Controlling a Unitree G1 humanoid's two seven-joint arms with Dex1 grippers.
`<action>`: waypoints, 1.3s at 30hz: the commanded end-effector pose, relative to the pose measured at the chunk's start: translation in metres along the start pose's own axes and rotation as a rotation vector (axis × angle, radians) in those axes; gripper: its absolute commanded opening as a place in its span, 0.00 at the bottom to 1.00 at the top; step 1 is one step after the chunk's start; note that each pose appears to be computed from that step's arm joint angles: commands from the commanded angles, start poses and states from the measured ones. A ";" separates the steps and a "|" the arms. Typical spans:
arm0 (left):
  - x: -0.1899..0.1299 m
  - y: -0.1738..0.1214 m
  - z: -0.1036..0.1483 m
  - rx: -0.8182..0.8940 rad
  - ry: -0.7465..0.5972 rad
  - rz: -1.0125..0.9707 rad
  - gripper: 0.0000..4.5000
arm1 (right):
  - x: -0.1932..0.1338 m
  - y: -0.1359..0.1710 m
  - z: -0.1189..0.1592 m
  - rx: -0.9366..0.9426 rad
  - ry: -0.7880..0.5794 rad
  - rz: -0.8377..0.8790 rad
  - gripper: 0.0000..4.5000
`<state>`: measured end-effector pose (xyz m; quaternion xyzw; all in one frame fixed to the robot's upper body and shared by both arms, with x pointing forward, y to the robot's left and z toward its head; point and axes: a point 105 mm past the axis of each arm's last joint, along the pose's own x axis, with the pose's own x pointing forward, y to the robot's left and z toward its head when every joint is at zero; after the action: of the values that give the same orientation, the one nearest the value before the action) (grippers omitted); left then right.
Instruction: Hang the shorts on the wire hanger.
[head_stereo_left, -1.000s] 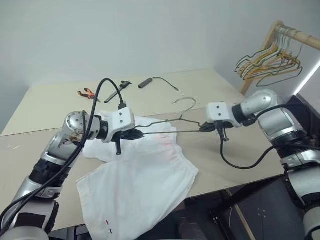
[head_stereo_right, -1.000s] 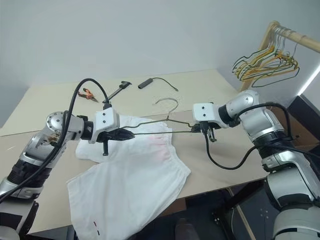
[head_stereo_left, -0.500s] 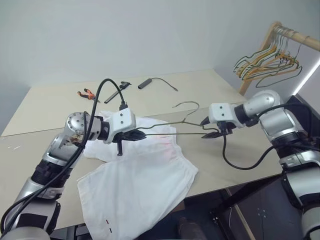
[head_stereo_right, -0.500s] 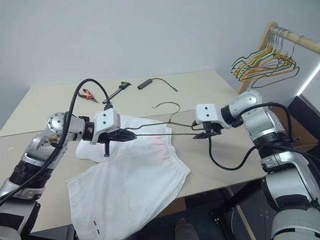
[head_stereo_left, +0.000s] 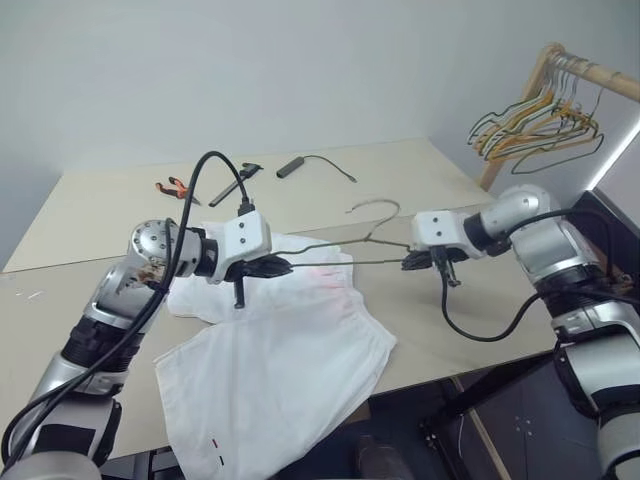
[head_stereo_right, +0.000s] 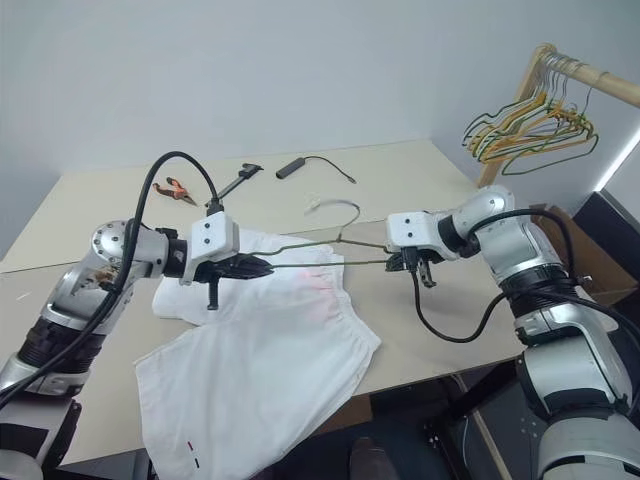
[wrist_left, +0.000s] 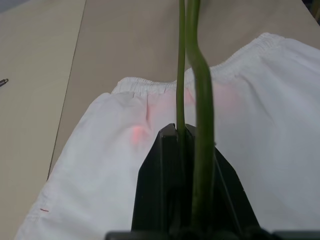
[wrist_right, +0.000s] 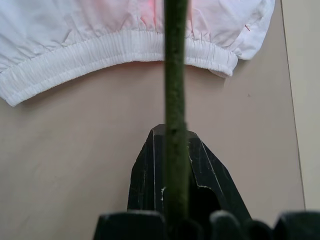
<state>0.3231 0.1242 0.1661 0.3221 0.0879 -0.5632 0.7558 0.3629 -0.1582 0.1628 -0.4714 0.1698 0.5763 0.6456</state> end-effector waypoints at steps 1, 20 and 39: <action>-0.003 -0.003 0.005 0.057 -0.014 -0.021 0.08 | -0.012 0.004 0.022 -0.070 -0.062 -0.009 0.00; -0.086 -0.003 -0.002 -0.076 -0.300 0.205 0.99 | -0.027 0.128 -0.063 1.027 -0.059 0.029 0.00; -0.079 -0.044 0.017 -0.093 -0.283 0.130 0.99 | -0.013 0.163 -0.071 1.583 -0.045 0.335 0.00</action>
<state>0.2536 0.1703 0.1898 0.1991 0.0056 -0.5516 0.8100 0.2297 -0.2418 0.0568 0.1654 0.5989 0.3673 0.6921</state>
